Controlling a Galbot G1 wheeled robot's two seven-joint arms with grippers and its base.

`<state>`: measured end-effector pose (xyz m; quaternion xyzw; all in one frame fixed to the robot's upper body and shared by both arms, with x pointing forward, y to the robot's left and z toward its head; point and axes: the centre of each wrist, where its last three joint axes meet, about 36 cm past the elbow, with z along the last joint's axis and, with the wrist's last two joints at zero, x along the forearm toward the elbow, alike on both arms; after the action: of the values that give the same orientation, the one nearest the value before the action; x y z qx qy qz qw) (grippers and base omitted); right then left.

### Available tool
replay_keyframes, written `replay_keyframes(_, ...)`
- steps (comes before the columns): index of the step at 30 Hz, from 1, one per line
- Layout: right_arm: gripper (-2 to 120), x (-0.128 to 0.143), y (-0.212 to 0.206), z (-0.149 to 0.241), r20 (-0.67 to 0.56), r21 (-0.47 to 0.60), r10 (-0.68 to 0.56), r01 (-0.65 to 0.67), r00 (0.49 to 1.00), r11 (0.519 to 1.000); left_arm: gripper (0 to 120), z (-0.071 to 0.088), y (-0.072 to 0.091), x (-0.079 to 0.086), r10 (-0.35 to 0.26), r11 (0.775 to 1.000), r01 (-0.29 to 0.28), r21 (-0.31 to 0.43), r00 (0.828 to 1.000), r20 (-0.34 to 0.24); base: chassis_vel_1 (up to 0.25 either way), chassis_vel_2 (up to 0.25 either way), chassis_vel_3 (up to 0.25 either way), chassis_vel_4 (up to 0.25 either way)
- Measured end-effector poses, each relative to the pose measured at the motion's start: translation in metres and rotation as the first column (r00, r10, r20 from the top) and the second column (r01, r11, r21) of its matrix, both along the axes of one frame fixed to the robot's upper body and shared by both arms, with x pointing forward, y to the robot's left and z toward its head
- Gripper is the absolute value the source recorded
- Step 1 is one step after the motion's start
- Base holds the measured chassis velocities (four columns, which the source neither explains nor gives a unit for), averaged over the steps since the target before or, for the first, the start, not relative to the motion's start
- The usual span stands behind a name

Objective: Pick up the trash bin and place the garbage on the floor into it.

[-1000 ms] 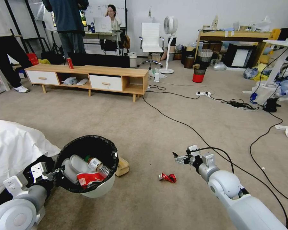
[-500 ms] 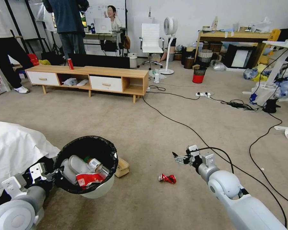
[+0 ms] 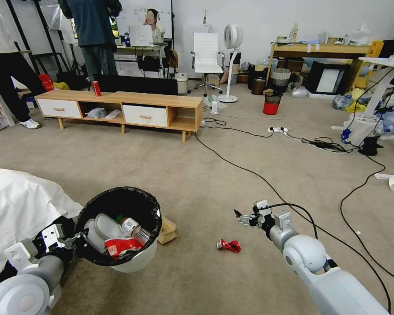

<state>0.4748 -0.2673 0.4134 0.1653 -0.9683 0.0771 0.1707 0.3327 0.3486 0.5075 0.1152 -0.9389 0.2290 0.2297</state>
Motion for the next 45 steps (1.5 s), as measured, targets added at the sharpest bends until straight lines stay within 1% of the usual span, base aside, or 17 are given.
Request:
replay_keyframes(10,100,0.001,0.001,-0.002,0.007,-0.01,0.001,-0.001,1.0,1.0,3,-0.002,0.0,0.001,0.0,1.0,0.0,-0.005,1.0,-0.002,0.0,0.0,0.0,0.0)
replay_keyframes(17,100,0.0,0.008,-0.005,-0.01,-0.024,-0.006,0.006,1.0,1.0,3,-0.001,-0.001,0.0,-0.003,1.0,0.003,-0.006,1.0,0.001,0.0,0.0,0.0,0.0)
replay_keyframes(27,100,0.001,0.011,-0.005,-0.014,-0.014,-0.011,0.01,1.0,1.0,3,0.001,-0.003,-0.001,-0.008,1.0,0.008,-0.008,1.0,0.009,0.0,0.0,0.0,0.0)
replay_keyframes(33,100,0.001,0.011,-0.005,-0.007,-0.007,-0.01,0.01,1.0,1.0,3,0.001,-0.003,-0.001,-0.008,1.0,0.008,-0.011,1.0,0.009,-0.086,0.081,0.087,-0.059)
replay_keyframes(45,100,0.0,0.012,-0.006,-0.006,-0.001,-0.006,0.006,1.0,1.0,3,0.0,-0.003,-0.002,-0.007,1.0,0.007,-0.011,1.0,0.007,-0.148,0.153,0.155,-0.148)
